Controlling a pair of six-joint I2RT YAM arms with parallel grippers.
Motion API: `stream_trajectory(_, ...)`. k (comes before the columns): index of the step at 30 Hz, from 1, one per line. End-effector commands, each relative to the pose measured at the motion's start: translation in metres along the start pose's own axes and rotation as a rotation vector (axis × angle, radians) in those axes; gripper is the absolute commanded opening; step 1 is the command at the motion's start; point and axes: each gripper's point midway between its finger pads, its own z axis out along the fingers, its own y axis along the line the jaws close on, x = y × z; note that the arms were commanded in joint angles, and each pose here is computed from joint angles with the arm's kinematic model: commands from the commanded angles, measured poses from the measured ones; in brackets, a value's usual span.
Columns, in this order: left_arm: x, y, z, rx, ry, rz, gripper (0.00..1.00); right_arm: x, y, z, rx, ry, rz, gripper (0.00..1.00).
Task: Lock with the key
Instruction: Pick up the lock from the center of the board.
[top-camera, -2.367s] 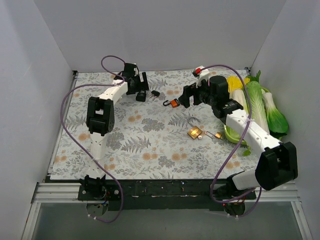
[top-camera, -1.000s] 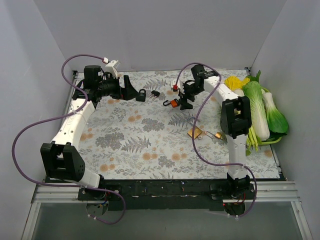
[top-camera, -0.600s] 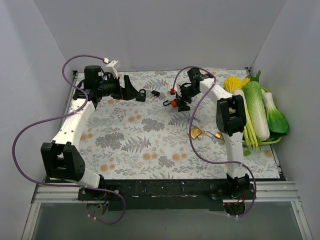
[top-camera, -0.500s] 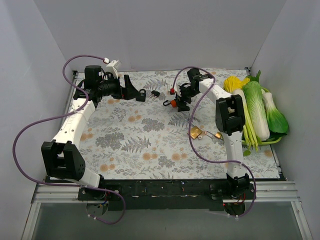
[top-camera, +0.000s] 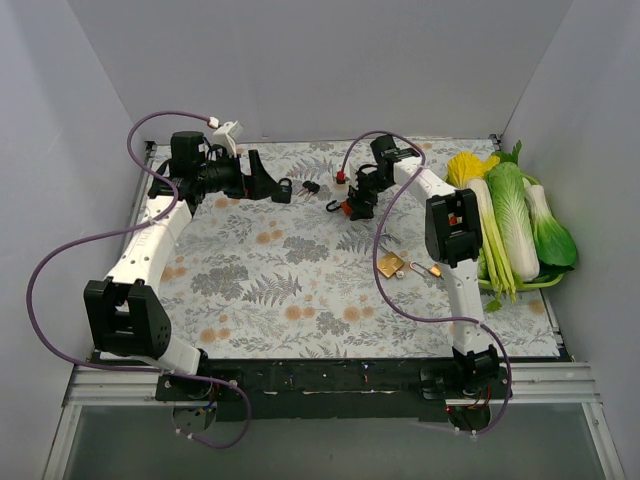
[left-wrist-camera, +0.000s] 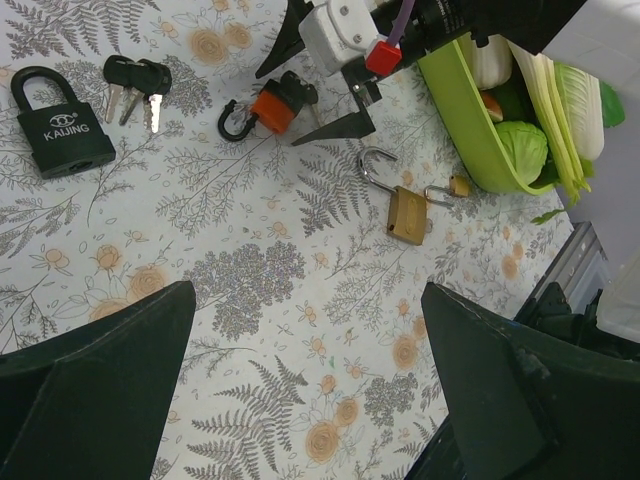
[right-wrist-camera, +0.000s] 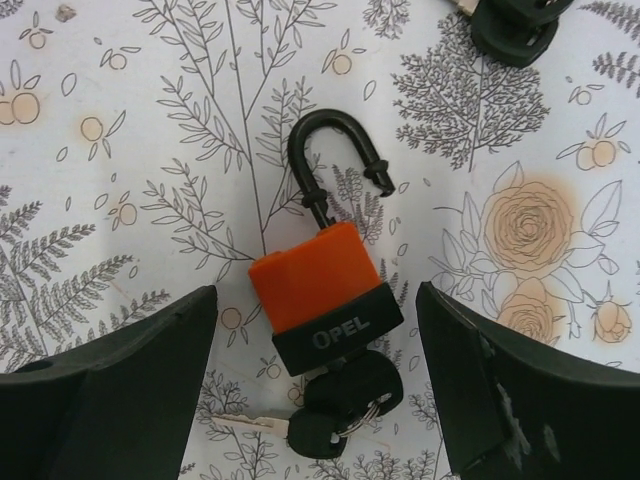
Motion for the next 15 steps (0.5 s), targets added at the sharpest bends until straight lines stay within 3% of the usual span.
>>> stream_trajectory(1,-0.008,-0.004,-0.002,0.023,-0.017,0.024,0.98,0.001,0.017,-0.002,-0.068,-0.005,0.022,0.85)
stream_trajectory(6,-0.011,-0.007,-0.001,0.037,-0.022,0.028,0.98,0.001,0.042,-0.009,-0.151,0.012,0.065,0.71)
stream_trajectory(11,-0.009,-0.007,0.001,0.050,-0.016,0.020,0.98,0.003,0.069,-0.014,-0.205,0.051,0.081,0.65)
stream_trajectory(15,-0.009,-0.008,0.003,0.066,-0.016,0.005,0.98,0.007,0.069,-0.014,-0.151,0.063,0.147,0.73)
